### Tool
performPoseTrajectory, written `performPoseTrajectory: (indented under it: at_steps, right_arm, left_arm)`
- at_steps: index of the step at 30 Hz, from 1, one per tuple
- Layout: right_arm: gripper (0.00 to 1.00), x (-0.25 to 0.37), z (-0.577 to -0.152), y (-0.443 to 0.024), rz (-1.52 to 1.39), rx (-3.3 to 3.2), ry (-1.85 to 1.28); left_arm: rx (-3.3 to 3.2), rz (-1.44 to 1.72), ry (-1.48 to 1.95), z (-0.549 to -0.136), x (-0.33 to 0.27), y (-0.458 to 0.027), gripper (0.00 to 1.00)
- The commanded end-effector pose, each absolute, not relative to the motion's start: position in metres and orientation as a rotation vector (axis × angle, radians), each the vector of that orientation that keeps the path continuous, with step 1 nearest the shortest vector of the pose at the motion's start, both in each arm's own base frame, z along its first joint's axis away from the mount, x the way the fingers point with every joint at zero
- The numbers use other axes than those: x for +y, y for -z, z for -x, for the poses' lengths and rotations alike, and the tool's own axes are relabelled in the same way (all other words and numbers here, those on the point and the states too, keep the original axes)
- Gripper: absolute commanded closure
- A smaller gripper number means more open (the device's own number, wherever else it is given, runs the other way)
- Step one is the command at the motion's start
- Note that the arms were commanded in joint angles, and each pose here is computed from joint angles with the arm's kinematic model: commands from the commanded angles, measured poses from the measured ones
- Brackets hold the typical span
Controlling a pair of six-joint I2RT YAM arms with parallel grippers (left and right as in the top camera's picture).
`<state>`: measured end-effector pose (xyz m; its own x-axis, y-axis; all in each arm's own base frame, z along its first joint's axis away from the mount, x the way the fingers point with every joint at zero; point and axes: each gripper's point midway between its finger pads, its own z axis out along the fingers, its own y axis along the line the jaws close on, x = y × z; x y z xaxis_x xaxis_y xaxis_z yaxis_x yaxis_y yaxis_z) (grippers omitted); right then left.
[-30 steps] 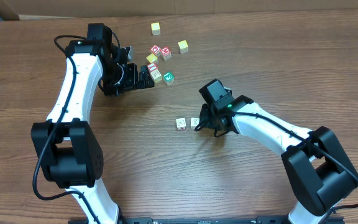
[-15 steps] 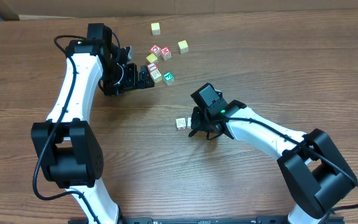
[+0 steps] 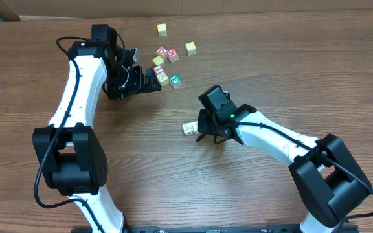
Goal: Flip 5 blocks
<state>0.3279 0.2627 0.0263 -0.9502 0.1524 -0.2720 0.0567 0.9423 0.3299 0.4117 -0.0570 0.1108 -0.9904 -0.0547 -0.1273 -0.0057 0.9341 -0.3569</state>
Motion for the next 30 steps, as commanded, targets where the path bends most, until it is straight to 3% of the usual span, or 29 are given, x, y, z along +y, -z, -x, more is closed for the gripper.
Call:
performPoseTrajectory:
  at_steps: [1, 30]
  right_arm:
    - [0.87, 0.263, -0.325, -0.027, -0.141, 2.808, -0.469]
    - [0.82, 0.268, -0.312, -0.025, -0.127, 2.859, -0.5]
  left_arm:
    - [2.939, 0.037, 0.529, -0.418, -0.052, -0.114, 0.0]
    - [2.939, 0.037, 0.53, -0.418, -0.053, -0.114, 0.0]
